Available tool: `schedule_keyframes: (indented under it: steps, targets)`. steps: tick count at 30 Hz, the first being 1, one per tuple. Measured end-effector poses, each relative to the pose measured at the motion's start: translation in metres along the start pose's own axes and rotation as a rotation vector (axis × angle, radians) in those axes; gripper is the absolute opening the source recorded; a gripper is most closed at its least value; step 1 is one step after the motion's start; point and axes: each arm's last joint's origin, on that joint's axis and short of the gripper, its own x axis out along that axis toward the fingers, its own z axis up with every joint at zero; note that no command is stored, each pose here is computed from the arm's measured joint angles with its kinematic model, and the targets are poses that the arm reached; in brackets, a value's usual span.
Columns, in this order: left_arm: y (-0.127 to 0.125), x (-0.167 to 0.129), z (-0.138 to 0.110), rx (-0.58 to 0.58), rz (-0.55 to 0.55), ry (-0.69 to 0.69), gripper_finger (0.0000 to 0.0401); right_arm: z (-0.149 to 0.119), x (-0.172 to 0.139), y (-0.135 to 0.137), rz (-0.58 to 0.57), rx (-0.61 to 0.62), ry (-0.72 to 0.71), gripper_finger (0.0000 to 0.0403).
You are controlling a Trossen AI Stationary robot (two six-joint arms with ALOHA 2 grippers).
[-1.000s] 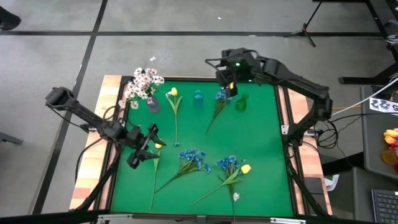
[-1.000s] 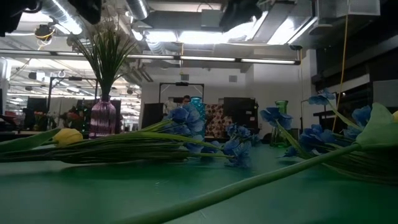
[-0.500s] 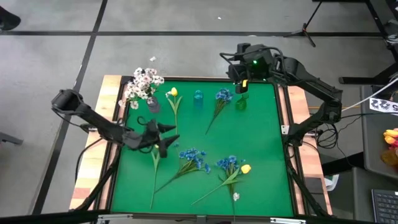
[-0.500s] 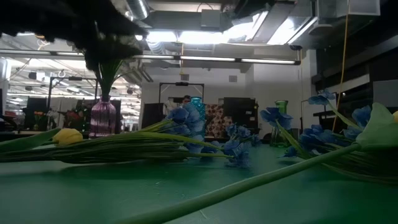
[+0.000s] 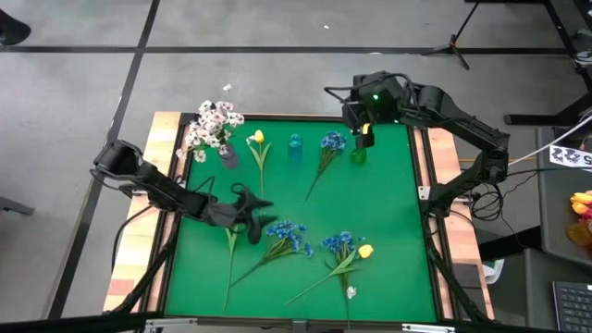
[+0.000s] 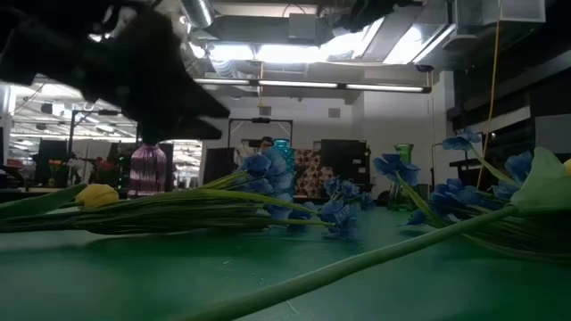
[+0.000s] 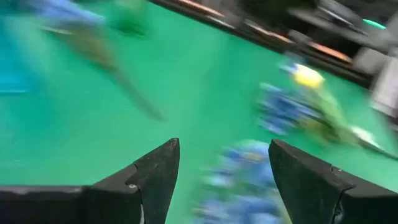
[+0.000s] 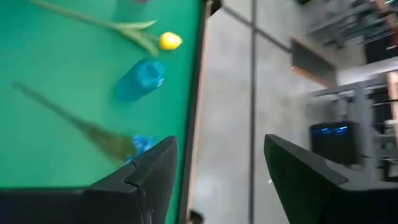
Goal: Sort flowers into vase by color
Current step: Put the bottom left blue flowers into the blue vase
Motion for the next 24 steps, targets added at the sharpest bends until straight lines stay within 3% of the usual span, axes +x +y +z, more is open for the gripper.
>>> schedule_keyframes:
  steps: [3, 7, 9, 11, 17, 24]
  targets:
    - [-0.016, 0.007, 0.009, 0.039, -0.113, 0.15, 0.0244, -0.004, 0.0, 0.003, 0.034, 0.016, 0.036, 0.0241]
    - [-0.022, 0.009, 0.015, 0.223, -0.059, 0.388, 0.0244, -0.004, 0.0, 0.004, 0.046, 0.027, 0.042, 0.0241]
    - [-0.026, 0.01, 0.024, 0.253, -0.033, 0.439, 0.0244, -0.003, 0.0, 0.004, 0.048, 0.029, 0.026, 0.0241]
    - [-0.032, 0.01, 0.033, 0.215, -0.042, 0.456, 0.0244, -0.003, 0.0, 0.004, 0.054, 0.032, 0.018, 0.0241]
    - [-0.051, 0.002, 0.032, 0.104, -0.211, 0.559, 0.0244, -0.006, 0.0, 0.007, 0.096, 0.034, 0.044, 0.0241]
    - [-0.059, -0.015, 0.014, -0.011, -0.189, 0.742, 0.0244, -0.007, -0.001, 0.008, 0.108, 0.035, 0.059, 0.0241]
